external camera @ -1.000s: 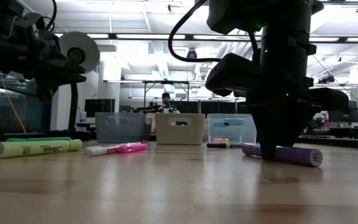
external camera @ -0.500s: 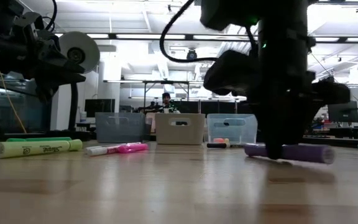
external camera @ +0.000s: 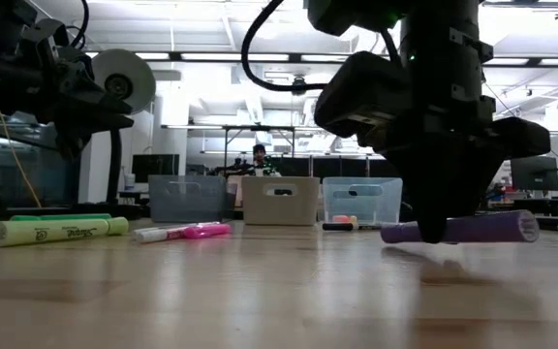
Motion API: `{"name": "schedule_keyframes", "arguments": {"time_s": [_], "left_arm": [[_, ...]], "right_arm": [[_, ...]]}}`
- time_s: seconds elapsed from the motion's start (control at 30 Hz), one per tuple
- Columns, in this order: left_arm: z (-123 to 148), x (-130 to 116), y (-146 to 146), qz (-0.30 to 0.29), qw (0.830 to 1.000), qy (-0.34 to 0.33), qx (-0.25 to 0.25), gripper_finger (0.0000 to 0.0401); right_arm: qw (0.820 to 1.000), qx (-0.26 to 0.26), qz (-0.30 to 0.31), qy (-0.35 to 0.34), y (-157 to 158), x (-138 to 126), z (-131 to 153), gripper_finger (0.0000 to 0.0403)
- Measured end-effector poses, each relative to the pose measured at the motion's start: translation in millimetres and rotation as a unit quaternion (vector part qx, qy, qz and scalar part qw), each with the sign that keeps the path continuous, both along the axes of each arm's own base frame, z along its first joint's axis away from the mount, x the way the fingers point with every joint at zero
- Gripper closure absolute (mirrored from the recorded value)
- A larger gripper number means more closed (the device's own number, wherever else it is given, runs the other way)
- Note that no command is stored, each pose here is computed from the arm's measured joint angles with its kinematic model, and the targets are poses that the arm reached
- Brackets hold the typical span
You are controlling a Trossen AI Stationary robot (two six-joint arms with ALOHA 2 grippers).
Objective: Pick & Place Markers
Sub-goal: Put the violet highlighter into the white bin
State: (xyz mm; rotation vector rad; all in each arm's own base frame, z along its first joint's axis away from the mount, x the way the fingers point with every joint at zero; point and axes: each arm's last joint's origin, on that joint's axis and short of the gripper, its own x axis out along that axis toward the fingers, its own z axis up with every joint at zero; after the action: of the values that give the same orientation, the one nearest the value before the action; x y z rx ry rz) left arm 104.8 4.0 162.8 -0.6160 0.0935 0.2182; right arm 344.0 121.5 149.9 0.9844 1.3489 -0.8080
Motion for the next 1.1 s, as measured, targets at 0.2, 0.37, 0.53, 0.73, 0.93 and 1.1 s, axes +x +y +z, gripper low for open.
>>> {"name": "schedule_keyframes", "arguments": {"time_s": [0.2, 0.37, 0.53, 0.73, 0.93, 1.1], "left_arm": [[0.0, 0.0, 0.0, 0.000, 1.000, 0.000, 0.000, 0.0304], [0.1, 0.0, 0.0, 0.000, 1.000, 0.000, 0.000, 0.0304], [0.0, 0.0, 0.0, 0.000, 1.000, 0.000, 0.000, 0.0304], [0.1, 0.0, 0.0, 0.001, 1.000, 0.000, 0.000, 0.0304], [0.0, 0.0, 0.1, 0.001, 1.000, 0.000, 0.000, 0.0304], [0.0, 0.0, 0.0, 0.001, 1.000, 0.000, 0.000, 0.0304]], "right_arm": [[0.999, 0.028, 0.040, -0.005, 1.8, 0.9, 2.0, 0.0330], [0.997, 0.038, 0.050, -0.041, 2.5, 2.5, 15.4, 0.0330], [0.994, 0.016, 0.043, -0.101, -6.4, 4.3, 39.1, 0.0330], [0.986, -0.017, 0.004, -0.168, -31.7, 6.7, 68.3, 0.0330], [0.970, -0.048, -0.011, -0.239, -62.7, 12.3, 92.1, 0.0330], [0.960, -0.073, -0.015, -0.270, -91.8, 17.9, 100.4, 0.0330]]}}
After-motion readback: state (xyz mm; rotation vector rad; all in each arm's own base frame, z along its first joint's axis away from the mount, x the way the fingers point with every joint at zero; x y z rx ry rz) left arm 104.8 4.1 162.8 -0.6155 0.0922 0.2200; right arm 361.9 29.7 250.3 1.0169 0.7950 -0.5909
